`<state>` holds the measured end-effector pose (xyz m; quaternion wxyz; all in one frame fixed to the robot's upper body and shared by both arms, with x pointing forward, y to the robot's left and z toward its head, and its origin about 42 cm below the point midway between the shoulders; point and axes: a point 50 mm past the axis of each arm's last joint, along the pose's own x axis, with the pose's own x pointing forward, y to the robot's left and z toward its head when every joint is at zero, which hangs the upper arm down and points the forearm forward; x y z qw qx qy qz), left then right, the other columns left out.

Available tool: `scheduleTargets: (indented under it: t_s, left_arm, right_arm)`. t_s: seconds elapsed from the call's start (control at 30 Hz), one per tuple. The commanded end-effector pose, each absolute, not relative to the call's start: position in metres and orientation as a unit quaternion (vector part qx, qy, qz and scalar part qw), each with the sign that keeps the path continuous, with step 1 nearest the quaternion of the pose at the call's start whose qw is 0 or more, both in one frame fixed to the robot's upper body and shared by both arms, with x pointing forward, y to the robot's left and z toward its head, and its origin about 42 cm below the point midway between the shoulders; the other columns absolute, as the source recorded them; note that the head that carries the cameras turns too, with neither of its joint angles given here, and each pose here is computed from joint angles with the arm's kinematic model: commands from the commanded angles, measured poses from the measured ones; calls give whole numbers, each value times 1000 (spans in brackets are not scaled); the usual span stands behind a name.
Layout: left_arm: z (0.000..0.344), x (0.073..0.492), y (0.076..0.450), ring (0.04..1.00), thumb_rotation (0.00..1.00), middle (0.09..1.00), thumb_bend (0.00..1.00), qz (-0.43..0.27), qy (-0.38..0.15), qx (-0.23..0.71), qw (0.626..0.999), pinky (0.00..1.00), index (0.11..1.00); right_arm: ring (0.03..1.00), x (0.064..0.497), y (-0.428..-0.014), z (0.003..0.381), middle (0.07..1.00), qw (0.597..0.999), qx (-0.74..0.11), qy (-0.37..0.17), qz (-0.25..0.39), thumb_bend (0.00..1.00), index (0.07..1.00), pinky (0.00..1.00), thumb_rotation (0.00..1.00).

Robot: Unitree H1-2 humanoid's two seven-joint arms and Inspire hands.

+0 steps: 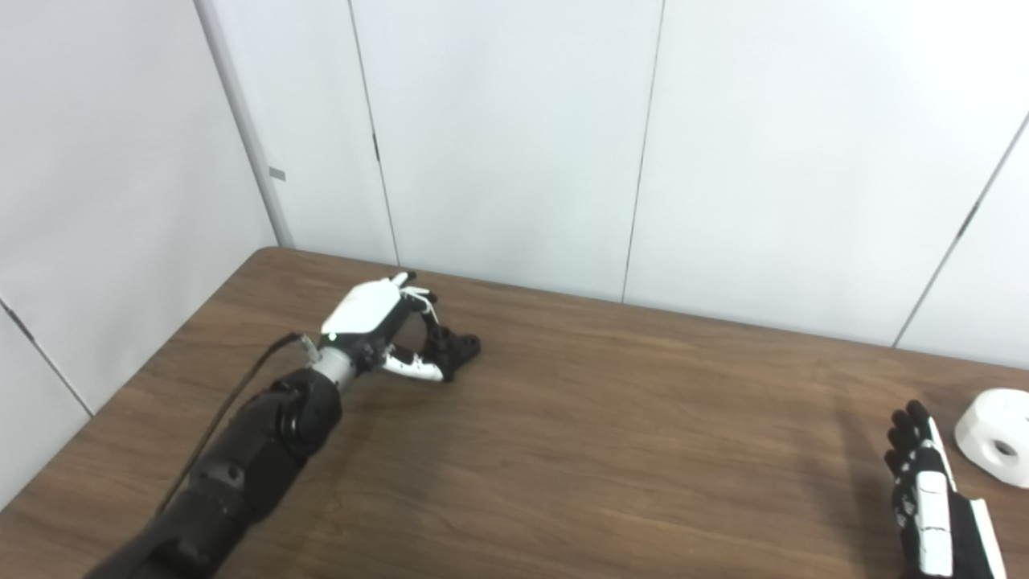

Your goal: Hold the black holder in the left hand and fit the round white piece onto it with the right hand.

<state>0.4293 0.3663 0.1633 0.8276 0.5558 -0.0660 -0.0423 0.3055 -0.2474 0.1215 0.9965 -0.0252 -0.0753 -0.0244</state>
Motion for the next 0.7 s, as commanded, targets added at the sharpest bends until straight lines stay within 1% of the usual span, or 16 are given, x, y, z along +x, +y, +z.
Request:
scheduleTargets:
  t_s: [0.0, 0.2, 0.43, 0.67]
  left_arm:
    - [175, 433, 357, 1000, 56, 894, 525, -47, -86, 551, 829, 1000, 482]
    - [162, 419, 328, 1000, 56, 904, 525, -96, -101, 543, 828, 1000, 482]
    - [147, 403, 296, 1000, 54, 886, 525, -132, -136, 541, 820, 1000, 482]
    - [132, 392, 265, 1000, 54, 885, 525, -175, -154, 523, 820, 1000, 482]
  right_arm:
    - [984, 299, -245, 120, 972, 996, -19, -78, -26, 454, 966, 992, 1000]
    - [981, 297, -244, 124, 969, 996, -15, -88, -30, 445, 963, 989, 1000]
    - [974, 294, -244, 133, 957, 994, -12, -107, -26, 453, 954, 976, 1000]
    - [967, 288, -241, 146, 949, 992, -11, -120, -30, 468, 942, 952, 1000]
